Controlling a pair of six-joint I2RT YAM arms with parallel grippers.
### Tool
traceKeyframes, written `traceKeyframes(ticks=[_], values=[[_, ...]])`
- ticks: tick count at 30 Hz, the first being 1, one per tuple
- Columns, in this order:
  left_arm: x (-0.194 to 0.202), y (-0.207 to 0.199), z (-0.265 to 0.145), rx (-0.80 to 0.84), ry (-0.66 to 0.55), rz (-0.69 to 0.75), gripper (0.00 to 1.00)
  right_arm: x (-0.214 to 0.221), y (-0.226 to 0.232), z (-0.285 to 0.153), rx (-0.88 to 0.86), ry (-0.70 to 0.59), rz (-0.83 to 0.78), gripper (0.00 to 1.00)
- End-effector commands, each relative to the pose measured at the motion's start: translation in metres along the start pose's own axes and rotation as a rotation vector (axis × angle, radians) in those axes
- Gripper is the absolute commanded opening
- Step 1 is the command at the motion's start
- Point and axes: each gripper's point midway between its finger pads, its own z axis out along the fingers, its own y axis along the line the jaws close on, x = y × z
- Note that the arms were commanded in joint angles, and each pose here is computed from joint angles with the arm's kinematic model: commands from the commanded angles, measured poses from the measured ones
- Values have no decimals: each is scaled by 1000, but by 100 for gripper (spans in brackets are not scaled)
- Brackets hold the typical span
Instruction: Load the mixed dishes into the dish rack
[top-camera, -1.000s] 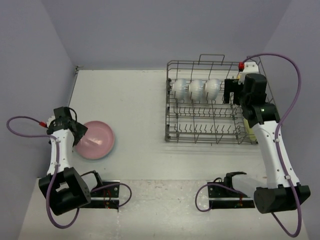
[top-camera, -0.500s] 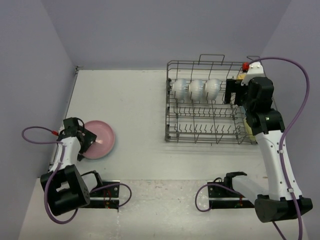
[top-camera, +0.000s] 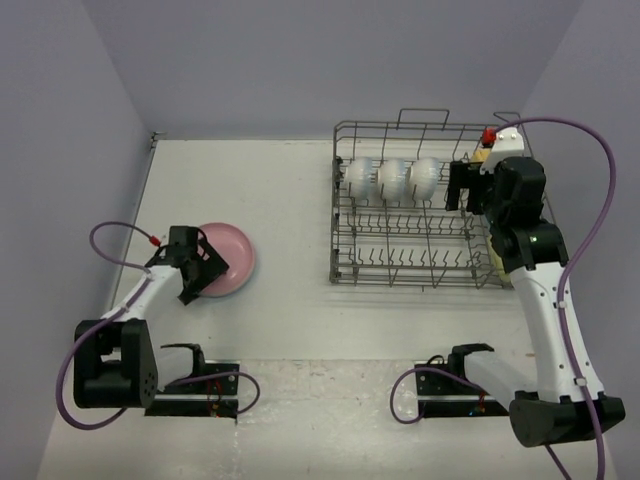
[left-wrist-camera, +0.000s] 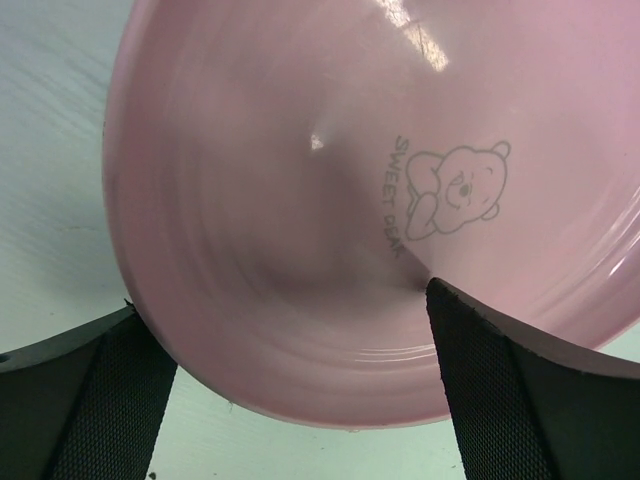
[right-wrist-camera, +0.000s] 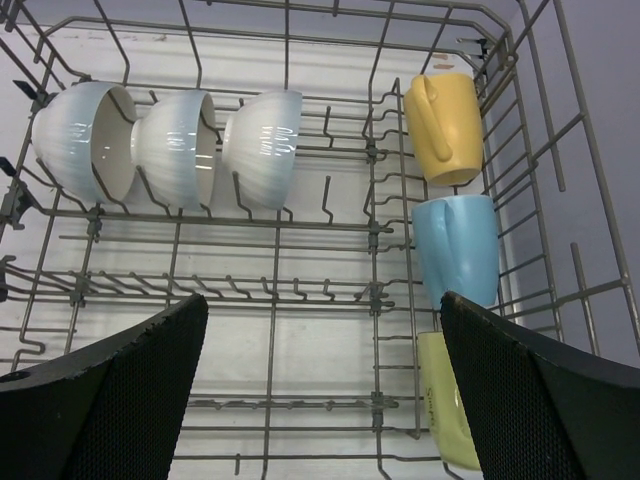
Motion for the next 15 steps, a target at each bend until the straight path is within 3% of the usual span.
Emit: traceKeyframes(ticks=[1,4,8,12,15], values=[[-5,-37,-4,110,-27,34,98,-10,4,-1,-20,-47,24,99],[-10,-63,-13,173,-49,92,99,-9,11,0,-51,-38,18,99],[-16,-67,-29,170,-46,124,100,-9,34,0,-131,-28,-6,99],[-27,-38,-53,22,-75,146,100,-8,76,-5,-242,-19,-49,99],[-54,-28,-81,-46,-182,114,100,-10,105,-14,-345,-32,-66,99]])
